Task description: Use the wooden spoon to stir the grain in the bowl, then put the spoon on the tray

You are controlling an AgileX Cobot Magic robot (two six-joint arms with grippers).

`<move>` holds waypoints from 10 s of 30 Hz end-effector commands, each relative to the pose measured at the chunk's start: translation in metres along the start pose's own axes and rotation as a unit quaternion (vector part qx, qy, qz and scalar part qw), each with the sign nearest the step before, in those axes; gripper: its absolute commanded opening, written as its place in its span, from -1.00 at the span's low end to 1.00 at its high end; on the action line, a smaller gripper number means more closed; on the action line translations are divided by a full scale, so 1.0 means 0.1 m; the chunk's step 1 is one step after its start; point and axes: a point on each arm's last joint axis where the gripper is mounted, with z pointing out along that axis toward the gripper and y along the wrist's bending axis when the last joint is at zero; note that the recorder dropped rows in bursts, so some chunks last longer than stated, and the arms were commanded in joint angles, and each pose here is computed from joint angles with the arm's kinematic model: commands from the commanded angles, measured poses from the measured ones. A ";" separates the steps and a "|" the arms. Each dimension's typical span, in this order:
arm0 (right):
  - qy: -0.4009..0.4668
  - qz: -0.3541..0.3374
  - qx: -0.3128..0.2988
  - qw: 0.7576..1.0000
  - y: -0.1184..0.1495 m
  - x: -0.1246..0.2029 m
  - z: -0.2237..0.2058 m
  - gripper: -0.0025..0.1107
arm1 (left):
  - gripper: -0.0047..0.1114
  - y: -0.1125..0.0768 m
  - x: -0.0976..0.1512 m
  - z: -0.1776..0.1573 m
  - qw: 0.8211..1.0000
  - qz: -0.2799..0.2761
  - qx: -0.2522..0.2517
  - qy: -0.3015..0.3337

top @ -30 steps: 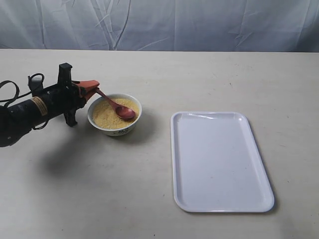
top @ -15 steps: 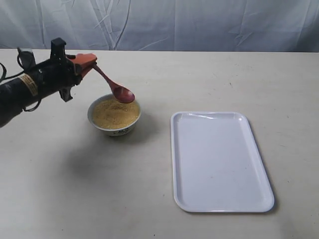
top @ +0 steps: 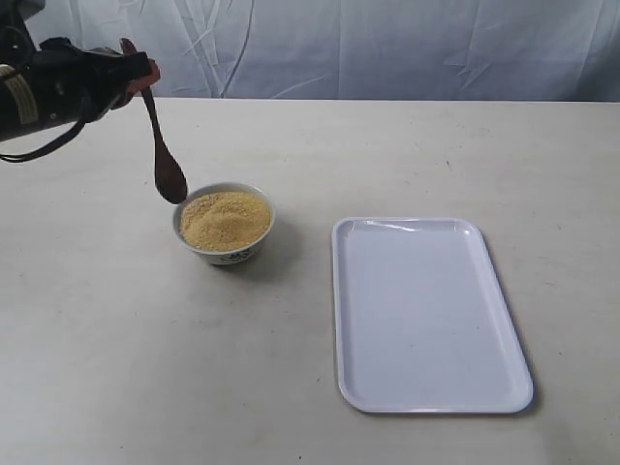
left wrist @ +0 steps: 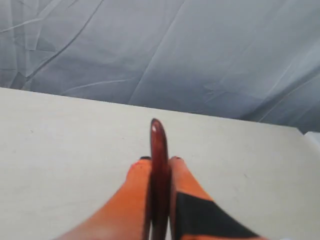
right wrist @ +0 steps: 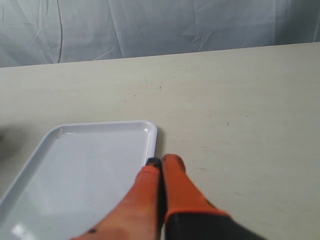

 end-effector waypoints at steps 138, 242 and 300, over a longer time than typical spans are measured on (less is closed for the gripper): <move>-0.005 -0.002 -0.001 1.000 0.00 0.00 0.00 -0.96 | -0.92 0.09 0.69 0.54 0.999 0.023 0.011 0.039; -0.005 -0.002 -0.001 1.000 0.00 0.00 0.00 -0.96 | -0.91 -1.82 0.25 0.50 0.868 0.483 -0.112 0.029; -0.005 -0.002 -0.001 1.000 0.00 0.00 0.00 -0.96 | -0.91 -0.44 0.93 -2.65 0.959 0.084 -0.264 -0.066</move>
